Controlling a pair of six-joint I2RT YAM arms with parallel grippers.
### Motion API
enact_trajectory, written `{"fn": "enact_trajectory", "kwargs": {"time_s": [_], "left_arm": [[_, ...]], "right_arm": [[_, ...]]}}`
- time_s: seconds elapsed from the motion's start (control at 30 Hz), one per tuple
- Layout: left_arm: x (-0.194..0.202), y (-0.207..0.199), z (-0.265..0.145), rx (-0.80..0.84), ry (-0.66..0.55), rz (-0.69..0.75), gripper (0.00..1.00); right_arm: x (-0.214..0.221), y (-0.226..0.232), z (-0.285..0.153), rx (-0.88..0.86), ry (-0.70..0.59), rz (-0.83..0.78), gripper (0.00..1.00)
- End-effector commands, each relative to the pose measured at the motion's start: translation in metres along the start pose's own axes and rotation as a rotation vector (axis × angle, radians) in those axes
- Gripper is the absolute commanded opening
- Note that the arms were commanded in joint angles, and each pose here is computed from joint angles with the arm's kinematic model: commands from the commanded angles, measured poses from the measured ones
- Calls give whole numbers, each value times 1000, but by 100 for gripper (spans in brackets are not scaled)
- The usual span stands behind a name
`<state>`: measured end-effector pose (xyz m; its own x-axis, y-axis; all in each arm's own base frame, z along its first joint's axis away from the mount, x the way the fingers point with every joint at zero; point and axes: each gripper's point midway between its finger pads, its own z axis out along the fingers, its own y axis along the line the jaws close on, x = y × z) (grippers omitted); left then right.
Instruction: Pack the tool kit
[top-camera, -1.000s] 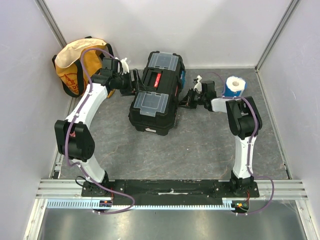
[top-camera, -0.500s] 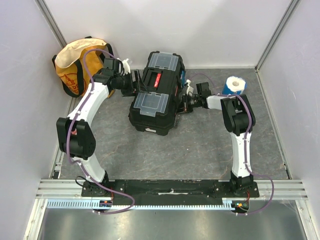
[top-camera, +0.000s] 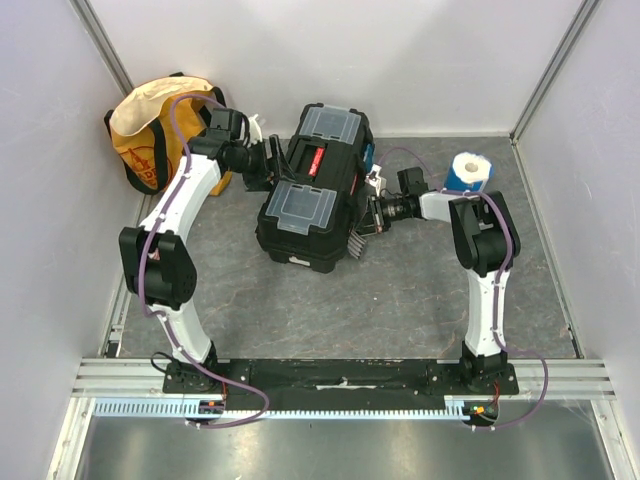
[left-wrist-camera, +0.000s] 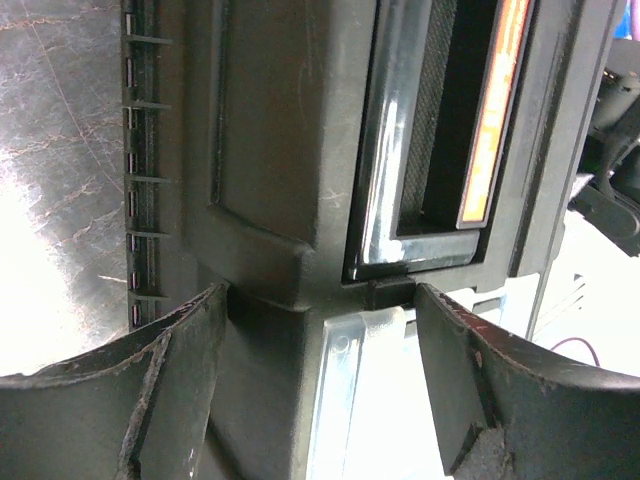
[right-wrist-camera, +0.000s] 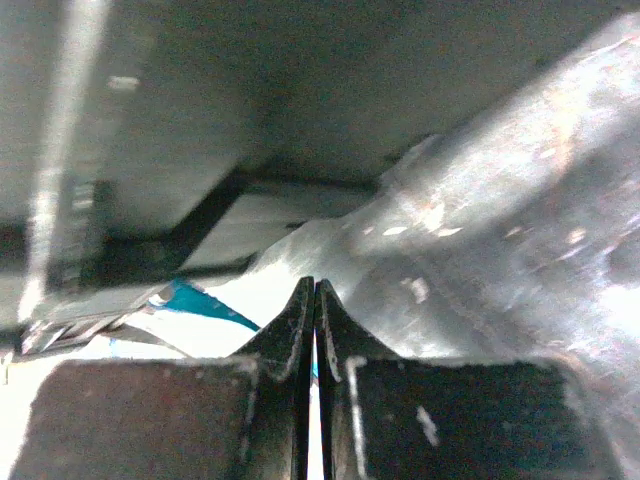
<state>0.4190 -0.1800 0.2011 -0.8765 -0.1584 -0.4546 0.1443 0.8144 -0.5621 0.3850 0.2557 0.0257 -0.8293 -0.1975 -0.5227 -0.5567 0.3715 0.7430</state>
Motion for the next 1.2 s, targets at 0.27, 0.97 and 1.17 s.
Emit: {"fn": "enact_trajectory", "kwargs": {"time_s": [0.27,0.97,1.17], "left_arm": [[14,22,25,-105,86,-51,78],[17,23,29,-98,102,-58,76],[24,22,32,-94,122,-66,75]], "right_arm": [[21,97,-21,-252,58,-28,0],[-6,97,-26,-23,-49,-8,17],[-23,94,-22,39,-250,90,52]]}}
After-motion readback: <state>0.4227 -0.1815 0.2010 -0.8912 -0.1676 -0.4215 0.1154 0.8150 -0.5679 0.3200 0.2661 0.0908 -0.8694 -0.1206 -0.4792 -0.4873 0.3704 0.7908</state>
